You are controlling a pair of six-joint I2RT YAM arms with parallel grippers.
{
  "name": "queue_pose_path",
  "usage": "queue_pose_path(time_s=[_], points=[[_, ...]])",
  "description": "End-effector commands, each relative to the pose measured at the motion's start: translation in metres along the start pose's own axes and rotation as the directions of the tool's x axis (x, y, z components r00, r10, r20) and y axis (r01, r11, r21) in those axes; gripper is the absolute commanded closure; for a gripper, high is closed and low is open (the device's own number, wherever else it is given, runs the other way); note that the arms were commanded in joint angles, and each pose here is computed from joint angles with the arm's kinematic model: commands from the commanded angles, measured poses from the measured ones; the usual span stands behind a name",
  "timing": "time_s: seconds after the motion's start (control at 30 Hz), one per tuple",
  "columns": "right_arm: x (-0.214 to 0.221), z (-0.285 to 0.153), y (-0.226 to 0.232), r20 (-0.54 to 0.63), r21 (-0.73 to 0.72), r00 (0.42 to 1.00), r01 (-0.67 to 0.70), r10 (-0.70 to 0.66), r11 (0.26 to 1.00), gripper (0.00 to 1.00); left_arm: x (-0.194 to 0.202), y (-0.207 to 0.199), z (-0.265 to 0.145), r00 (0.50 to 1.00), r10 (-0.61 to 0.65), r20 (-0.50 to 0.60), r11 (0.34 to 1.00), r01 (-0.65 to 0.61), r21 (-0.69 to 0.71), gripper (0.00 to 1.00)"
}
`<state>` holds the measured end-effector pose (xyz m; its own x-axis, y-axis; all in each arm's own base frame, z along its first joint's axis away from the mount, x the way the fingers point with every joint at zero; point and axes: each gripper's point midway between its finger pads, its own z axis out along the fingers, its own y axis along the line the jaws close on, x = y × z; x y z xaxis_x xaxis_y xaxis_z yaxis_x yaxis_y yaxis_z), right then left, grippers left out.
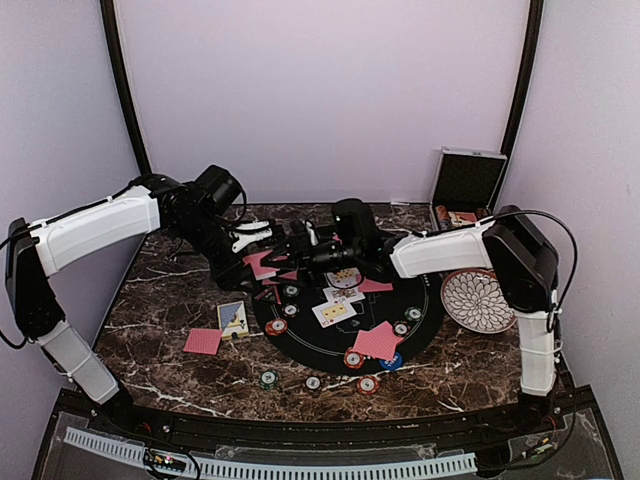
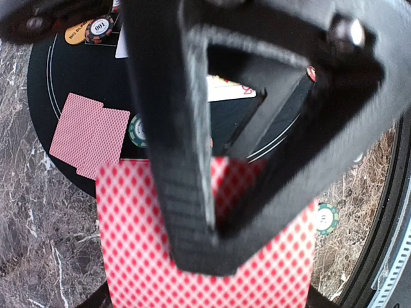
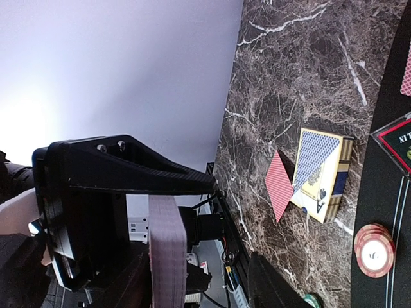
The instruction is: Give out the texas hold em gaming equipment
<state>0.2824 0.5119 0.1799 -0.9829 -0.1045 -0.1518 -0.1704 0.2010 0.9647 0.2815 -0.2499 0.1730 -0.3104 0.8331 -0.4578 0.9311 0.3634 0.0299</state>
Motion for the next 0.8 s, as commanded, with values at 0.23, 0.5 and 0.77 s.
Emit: queue_pose_path(time_s=[0.23, 0.5, 0.77], points=[[-0.008, -0.032, 0.001, 0.056, 0.03, 0.998, 0.003, -0.004, 1.0, 0.57, -0.018, 0.001, -0.017, 0.998, 0.018, 0.066, 1.0, -0.018, -0.005, 1.0], [-0.009, -0.038, 0.035, 0.058, -0.054, 0.998, 0.025, -0.022, 0.998, 0.75, -0.016, 0.003, -0.014, 0.998, 0.016, 0.059, 1.0, -0.016, -0.01, 1.0], [-0.006, -0.04, 0.043, 0.04, -0.096, 0.999, 0.005, -0.001, 0.995, 0.88, -0.013, 0.007, -0.011, 0.999, 0.024, 0.037, 0.999, -0.023, -0.03, 1.0]])
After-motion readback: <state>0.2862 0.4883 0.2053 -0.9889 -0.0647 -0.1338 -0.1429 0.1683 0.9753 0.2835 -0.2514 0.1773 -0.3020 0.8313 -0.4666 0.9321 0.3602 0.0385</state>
